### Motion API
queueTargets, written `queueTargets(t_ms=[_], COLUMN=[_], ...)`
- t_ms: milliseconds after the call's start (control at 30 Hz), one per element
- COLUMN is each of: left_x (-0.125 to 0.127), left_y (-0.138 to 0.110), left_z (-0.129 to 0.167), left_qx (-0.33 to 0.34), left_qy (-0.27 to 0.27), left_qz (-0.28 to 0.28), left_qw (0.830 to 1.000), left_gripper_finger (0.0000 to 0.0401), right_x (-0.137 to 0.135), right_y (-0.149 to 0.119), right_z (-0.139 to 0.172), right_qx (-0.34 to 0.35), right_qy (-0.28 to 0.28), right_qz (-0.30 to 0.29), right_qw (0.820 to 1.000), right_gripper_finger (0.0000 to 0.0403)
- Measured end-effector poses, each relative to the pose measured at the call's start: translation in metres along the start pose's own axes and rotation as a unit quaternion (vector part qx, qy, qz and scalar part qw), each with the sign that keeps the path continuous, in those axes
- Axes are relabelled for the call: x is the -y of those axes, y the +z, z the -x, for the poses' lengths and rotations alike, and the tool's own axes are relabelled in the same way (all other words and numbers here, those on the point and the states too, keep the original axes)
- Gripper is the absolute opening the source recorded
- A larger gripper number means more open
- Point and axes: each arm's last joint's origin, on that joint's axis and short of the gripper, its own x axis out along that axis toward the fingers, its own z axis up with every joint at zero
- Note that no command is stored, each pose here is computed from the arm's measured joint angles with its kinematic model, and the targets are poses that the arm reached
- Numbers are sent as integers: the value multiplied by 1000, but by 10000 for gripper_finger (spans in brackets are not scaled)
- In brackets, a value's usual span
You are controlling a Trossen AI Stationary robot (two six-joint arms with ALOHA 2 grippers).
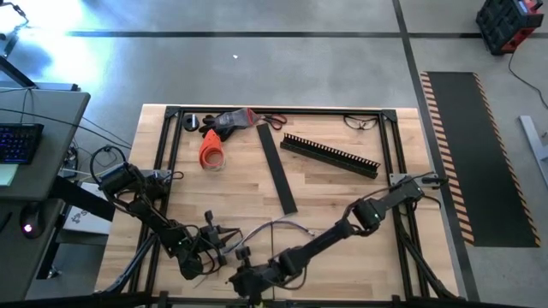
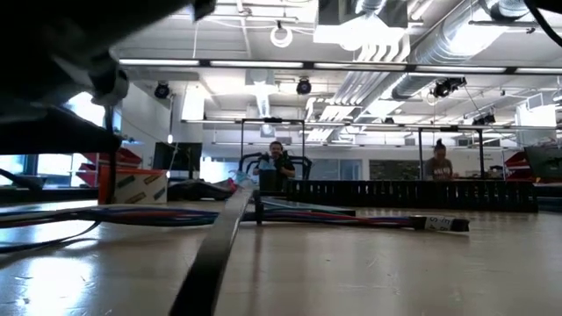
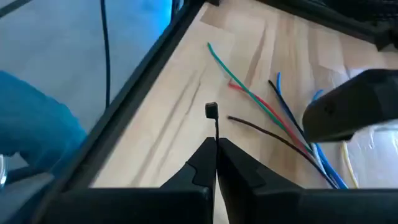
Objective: Ziptie cables
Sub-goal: Wrap the black zip tie on the cable
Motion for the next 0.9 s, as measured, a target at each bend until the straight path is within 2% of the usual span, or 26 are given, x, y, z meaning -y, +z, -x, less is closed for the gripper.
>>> queueTargets(t_ms=[167, 333, 567, 900], left_x=[1, 1, 3, 3], left_y=[0, 1, 3, 3], left_z=[1, 1, 1, 1], left_qx=[1, 1, 5, 3], left_qy=[-3, -6, -13, -13], left_qz=[2, 1, -1, 0], left_qw=[1000, 1000, 1000, 1000], left_gripper_finger=[0, 0, 0, 0], right_x=[-20, -28, -40, -37], right_y=[1, -3, -8, 4], right_z=[10, 17, 37, 63], right_qx=[-2, -23, -54, -98], right_qy=[-69, -131, -227, -221], right_qz=[-17, -47, -55, -24], right_qw=[997, 990, 971, 970], right_gripper_finger=[0, 0, 0, 0])
